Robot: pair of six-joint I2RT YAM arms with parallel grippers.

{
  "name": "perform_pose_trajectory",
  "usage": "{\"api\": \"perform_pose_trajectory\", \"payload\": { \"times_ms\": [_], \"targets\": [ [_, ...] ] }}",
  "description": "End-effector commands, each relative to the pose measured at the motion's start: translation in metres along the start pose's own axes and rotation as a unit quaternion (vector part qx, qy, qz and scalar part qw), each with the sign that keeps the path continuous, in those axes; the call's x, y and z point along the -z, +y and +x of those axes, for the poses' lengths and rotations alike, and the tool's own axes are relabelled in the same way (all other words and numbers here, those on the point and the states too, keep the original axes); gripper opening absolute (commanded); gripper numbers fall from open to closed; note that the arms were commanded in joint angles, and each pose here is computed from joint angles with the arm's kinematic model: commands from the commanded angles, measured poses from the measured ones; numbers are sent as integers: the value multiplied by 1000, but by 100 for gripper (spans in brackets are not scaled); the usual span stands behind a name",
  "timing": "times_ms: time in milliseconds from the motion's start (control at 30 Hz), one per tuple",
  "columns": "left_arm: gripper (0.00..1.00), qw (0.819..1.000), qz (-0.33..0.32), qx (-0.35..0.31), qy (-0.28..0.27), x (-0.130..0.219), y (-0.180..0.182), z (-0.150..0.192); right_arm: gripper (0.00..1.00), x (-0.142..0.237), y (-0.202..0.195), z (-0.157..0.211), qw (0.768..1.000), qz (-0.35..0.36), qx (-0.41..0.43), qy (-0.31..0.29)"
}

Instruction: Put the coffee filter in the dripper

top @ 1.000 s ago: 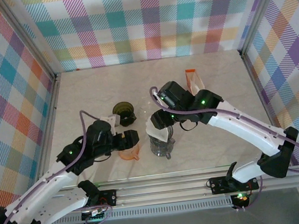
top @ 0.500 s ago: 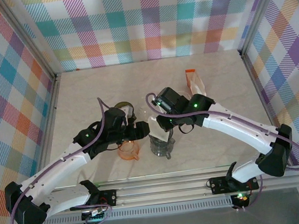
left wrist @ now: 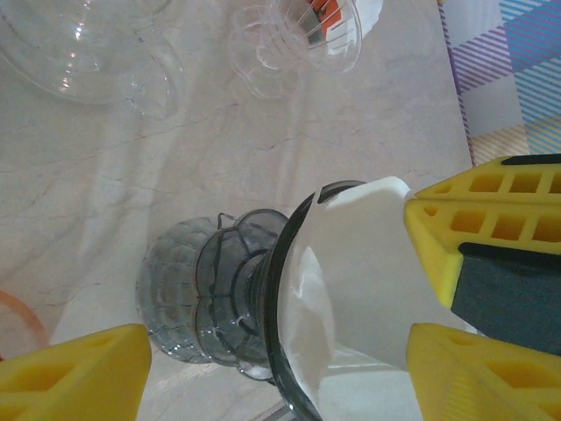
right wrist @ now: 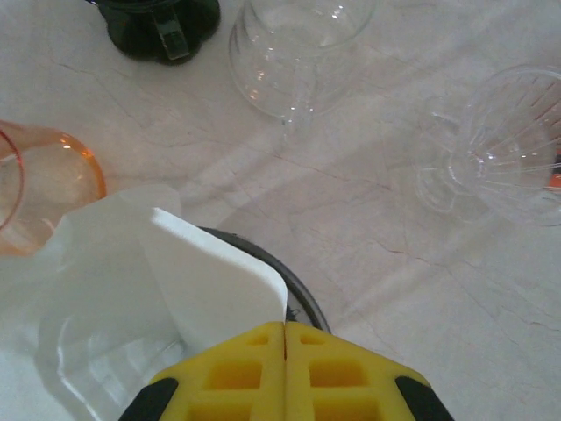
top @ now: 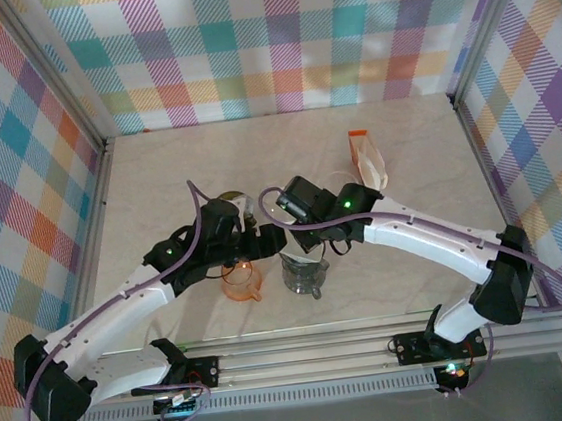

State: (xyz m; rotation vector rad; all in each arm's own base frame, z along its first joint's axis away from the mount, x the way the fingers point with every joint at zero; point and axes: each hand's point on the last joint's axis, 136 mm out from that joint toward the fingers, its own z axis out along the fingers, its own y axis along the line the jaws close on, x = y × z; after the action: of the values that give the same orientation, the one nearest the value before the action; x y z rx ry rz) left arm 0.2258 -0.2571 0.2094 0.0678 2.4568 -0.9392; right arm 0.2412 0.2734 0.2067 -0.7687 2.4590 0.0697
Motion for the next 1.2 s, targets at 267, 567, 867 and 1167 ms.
{"api": "perform_pose_trajectory", "payload": {
  "times_ms": [267, 567, 867, 1167],
  "targets": [
    [54, 999, 5, 7, 32, -22, 6, 18, 0, -9, -6, 10, 999, 38, 12, 11],
    [53, 999, 1, 12, 41, -24, 11, 25, 31, 3, -9, 5, 999, 30, -11, -20],
    [55, 999, 3, 13, 41, -25, 11, 26, 62, 4, 0, 10, 997, -56, -45, 20],
    [55, 999, 5, 14, 41, -24, 11, 26, 64, -29, 10, 25, 993, -73, -56, 73]
  ]
}}
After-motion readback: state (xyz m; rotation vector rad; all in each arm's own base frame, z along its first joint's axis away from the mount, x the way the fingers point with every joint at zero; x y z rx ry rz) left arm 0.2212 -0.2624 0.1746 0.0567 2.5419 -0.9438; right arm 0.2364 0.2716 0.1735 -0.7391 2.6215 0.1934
